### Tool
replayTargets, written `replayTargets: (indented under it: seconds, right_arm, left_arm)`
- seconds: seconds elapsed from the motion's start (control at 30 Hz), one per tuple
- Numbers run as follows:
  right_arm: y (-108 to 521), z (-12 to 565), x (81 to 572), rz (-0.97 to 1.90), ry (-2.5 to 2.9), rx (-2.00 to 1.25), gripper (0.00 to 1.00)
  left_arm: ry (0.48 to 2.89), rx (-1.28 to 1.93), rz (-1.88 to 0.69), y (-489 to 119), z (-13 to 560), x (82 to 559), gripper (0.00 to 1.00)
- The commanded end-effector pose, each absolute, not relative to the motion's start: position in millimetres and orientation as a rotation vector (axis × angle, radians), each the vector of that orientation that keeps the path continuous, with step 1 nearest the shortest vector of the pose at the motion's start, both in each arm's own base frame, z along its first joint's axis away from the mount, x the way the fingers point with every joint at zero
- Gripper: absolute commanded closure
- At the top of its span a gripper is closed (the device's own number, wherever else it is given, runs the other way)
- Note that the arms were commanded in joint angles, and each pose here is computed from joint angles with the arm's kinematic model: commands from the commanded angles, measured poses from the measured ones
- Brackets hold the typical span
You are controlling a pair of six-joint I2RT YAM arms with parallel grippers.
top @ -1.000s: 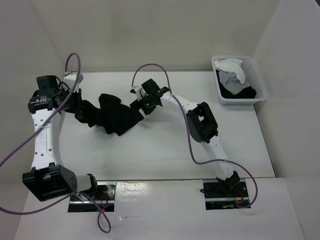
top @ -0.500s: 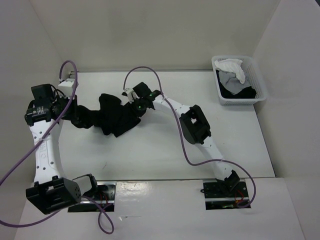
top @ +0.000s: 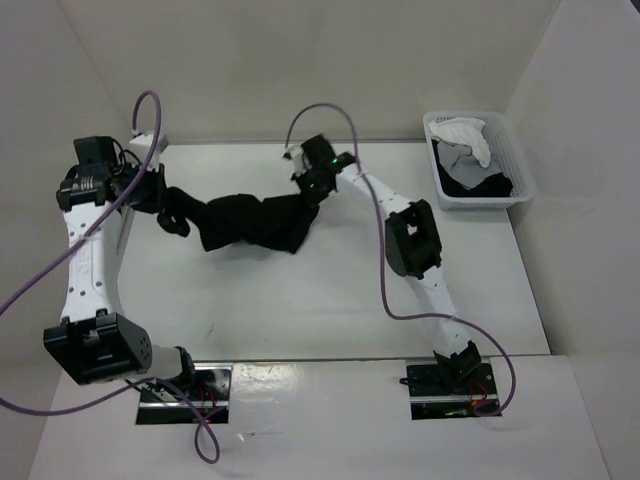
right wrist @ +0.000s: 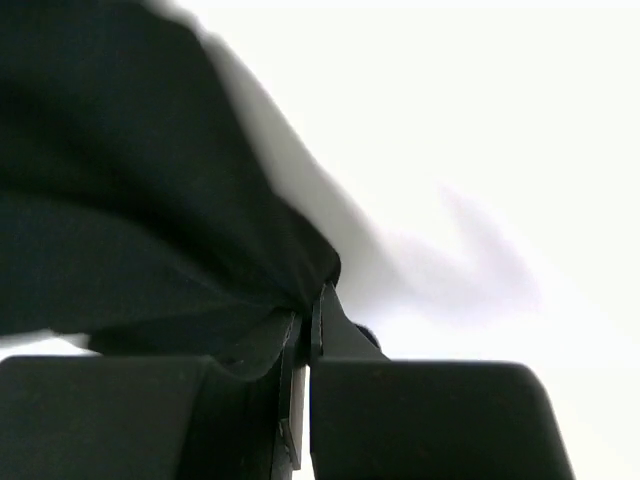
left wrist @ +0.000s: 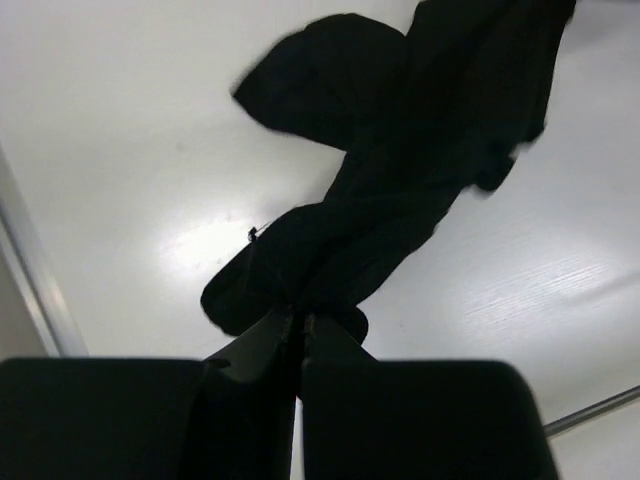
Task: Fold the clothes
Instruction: Flatten the tank top out
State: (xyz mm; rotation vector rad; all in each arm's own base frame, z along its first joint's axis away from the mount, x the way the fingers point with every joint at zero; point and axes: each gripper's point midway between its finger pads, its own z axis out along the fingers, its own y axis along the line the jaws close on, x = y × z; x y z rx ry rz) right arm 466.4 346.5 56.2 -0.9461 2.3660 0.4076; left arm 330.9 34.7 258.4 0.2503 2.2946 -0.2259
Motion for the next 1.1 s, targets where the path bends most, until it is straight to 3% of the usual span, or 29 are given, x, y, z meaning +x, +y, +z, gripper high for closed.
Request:
replayTargets:
  seconds: [0.0,0.1,0.2,0.3,0.37,0.4,0.5,0.63,0.8,1.07]
  right_arm:
    - [248.1,239.6,543.6,0.189,2.104,-0.670,1.00]
    - [225.4,299.3,545.8,0.128,1.998,-0.617,1.00]
    - [254.1,354.5,517.4,0.212,1.859,-0.693,1.00]
    - [299.6,350.2,475.2,0.281,1.843,-0.871,0.98]
    - [321.1,327.3,455.0,0.291,1.875,-0.978,0.79]
    - [337.6,295.3,438.3,0.300,1.927,-1.069,0.51]
    - [341.8,238.1,419.6,0.248,2.025,-1.178,0.34]
    - [337.0,192.7,393.7,0.236,2.103,-1.271,0.28]
    - [320.5,149.4,368.3,0.168,2.165,-1.464,0.26]
    - [311.9,127.3,410.6,0.107,2.181,-1.266,0.26]
  left_arm:
    - [2.186,0.400,-0.337,6.0,284.4,359.5,1.00]
    - [2.153,0.457,-0.433,-14.1,299.4,373.3,1.00]
    - [2.127,0.505,-0.511,-27.6,305.2,376.2,1.00]
    - [2.154,0.506,-0.526,-27.8,292.8,373.7,1.00]
    - [2.174,0.507,-0.518,-25.7,281.9,373.8,1.00]
    - [2.193,0.498,-0.509,-24.1,275.9,370.7,1.00]
    - [2.244,0.480,-0.526,-24.0,246.6,363.2,1.00]
    - [2.338,0.455,-0.506,-17.5,200.6,352.7,1.00]
    - [2.427,0.395,-0.475,-0.6,165.5,339.7,1.00]
    - [2.449,0.302,-0.319,28.3,160.7,332.3,1.00]
